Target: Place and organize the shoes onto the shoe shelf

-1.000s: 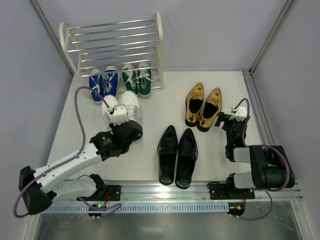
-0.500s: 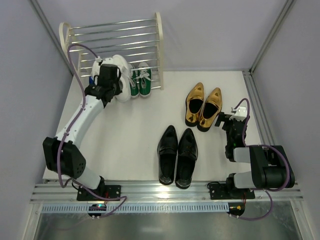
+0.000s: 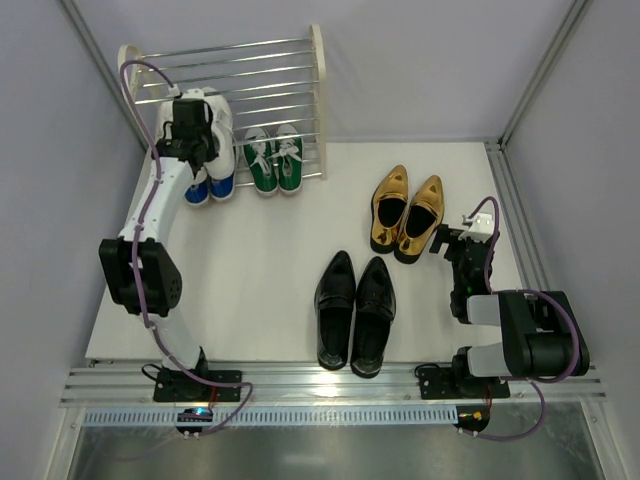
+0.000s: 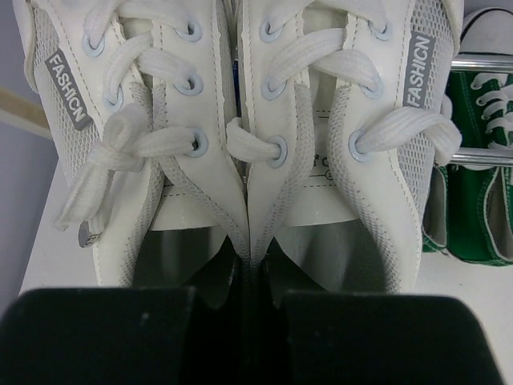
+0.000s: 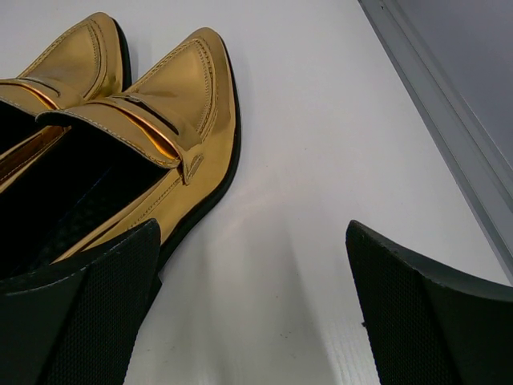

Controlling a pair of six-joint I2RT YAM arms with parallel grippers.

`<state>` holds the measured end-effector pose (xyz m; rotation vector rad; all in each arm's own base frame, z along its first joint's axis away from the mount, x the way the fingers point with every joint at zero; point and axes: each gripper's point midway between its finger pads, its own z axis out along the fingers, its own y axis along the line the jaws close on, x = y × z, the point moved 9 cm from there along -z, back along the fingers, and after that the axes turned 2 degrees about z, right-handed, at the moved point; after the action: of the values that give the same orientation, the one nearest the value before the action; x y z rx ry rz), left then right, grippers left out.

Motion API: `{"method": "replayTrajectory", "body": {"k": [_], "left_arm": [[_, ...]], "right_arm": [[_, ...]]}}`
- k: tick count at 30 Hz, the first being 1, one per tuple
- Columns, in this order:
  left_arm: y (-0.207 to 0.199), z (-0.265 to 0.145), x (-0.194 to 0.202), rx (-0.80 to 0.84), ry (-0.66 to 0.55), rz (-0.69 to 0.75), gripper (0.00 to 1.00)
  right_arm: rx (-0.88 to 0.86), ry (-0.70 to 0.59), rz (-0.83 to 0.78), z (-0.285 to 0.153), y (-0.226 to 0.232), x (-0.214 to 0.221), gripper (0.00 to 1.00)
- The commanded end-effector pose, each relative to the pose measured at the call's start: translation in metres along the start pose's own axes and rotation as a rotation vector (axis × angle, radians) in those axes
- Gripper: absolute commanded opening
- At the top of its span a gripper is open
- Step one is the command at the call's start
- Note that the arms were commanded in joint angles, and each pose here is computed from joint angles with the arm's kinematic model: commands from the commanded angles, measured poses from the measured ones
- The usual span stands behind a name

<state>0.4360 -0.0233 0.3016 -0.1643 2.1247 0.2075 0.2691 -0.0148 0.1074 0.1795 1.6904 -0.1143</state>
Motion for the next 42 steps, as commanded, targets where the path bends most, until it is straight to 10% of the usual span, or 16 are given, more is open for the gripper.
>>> {"method": "replayTrajectory", "body": {"k": [1,23,30,42], "left_arm": [[0.007,-0.003,-0.06,0.028,-0.271,-0.017,0.0],[0.026,0.035,-0.102,-0.048,-0.471,0.065,0.04],[0.025,0.042,-0.093,-0.052,-0.428,0.053,0.49],[0.026,-0.025,-0.077,-0.065,-0.416,-0.062,0.75]], "right_arm": [[-0.007,-0.088,0.01,0.004,0.002,-0.016,0.97],[-0.006,-0.087,0.01,0.003,0.001,-0.016,0.97],[-0.007,-0.088,0.01,0.004,0.002,-0.016,0.97],[-0.007,-0.09,0.01,0.004,0.002,-0.016,0.97]]}}
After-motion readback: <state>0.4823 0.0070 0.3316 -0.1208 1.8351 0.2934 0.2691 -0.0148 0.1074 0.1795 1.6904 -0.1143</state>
